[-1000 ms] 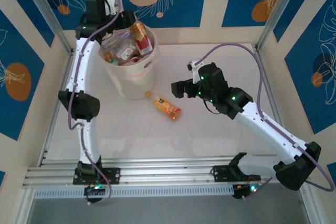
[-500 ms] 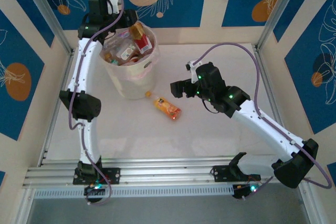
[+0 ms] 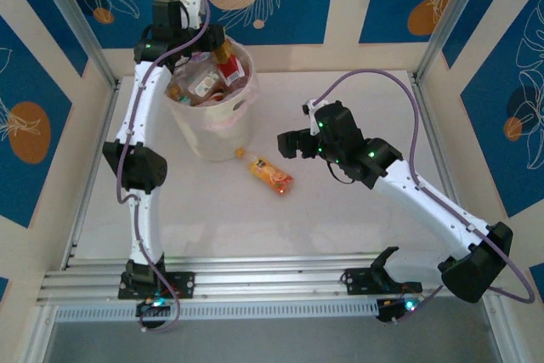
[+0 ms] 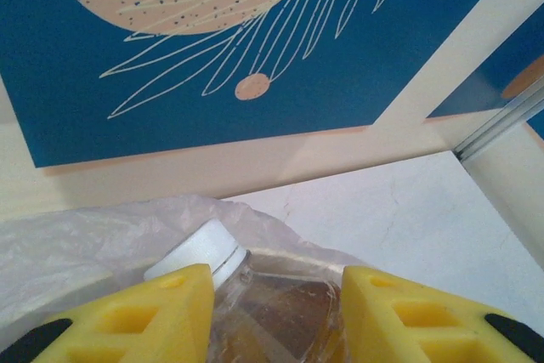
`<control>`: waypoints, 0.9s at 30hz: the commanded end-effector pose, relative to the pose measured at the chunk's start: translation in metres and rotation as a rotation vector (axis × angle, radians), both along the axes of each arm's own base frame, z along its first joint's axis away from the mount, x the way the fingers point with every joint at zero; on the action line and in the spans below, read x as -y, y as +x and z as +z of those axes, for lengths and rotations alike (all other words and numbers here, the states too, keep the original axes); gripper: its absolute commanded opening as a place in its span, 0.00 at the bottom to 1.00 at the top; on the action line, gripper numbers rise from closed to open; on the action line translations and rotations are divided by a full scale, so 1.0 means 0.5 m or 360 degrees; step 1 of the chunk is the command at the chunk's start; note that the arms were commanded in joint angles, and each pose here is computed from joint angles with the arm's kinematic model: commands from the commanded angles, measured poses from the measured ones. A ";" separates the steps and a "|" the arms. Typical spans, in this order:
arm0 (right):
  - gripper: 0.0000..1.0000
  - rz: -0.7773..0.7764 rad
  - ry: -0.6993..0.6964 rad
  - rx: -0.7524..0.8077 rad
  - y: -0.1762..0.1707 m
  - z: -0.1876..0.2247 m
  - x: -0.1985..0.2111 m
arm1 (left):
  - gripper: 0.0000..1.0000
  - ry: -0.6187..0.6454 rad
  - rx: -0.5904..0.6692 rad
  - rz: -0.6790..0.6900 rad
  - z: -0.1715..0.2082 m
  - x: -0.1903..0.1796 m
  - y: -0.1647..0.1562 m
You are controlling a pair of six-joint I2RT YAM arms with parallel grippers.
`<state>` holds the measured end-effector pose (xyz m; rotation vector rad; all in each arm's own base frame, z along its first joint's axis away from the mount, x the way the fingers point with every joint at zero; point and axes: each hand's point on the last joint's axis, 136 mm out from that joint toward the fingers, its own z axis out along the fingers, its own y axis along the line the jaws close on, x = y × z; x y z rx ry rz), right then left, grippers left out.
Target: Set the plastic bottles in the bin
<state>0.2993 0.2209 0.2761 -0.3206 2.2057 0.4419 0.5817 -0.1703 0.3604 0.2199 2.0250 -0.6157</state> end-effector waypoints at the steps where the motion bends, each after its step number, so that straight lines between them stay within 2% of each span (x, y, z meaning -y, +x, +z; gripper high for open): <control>1: 0.99 -0.0057 0.0034 0.0031 0.009 0.028 0.009 | 0.42 0.0093 -0.0184 -0.0066 -0.054 0.008 -0.039; 8: 0.99 -0.0075 0.0037 0.0022 0.012 0.025 0.011 | 0.37 0.0030 -0.0313 -0.0247 -0.088 0.041 -0.071; 14: 0.99 -0.0070 -0.0002 -0.0042 0.012 0.000 0.012 | 0.37 0.0062 -0.0283 -0.0202 -0.060 0.027 -0.092; 18: 0.99 0.0015 -0.0030 -0.0120 0.008 -0.034 -0.007 | 0.47 0.0062 -0.0200 -0.0153 -0.015 0.016 -0.098; 21: 0.99 0.0112 -0.0064 -0.0217 -0.003 -0.078 -0.024 | 0.61 0.0019 -0.0110 -0.0117 0.032 0.011 -0.099; 24: 0.99 0.0226 -0.0119 -0.0344 -0.018 -0.137 -0.043 | 0.67 -0.0029 -0.0012 -0.0096 0.087 0.009 -0.103; 27: 0.99 0.0337 -0.0162 -0.0450 -0.029 -0.188 -0.061 | 0.69 -0.0073 0.0060 -0.0078 0.134 0.006 -0.115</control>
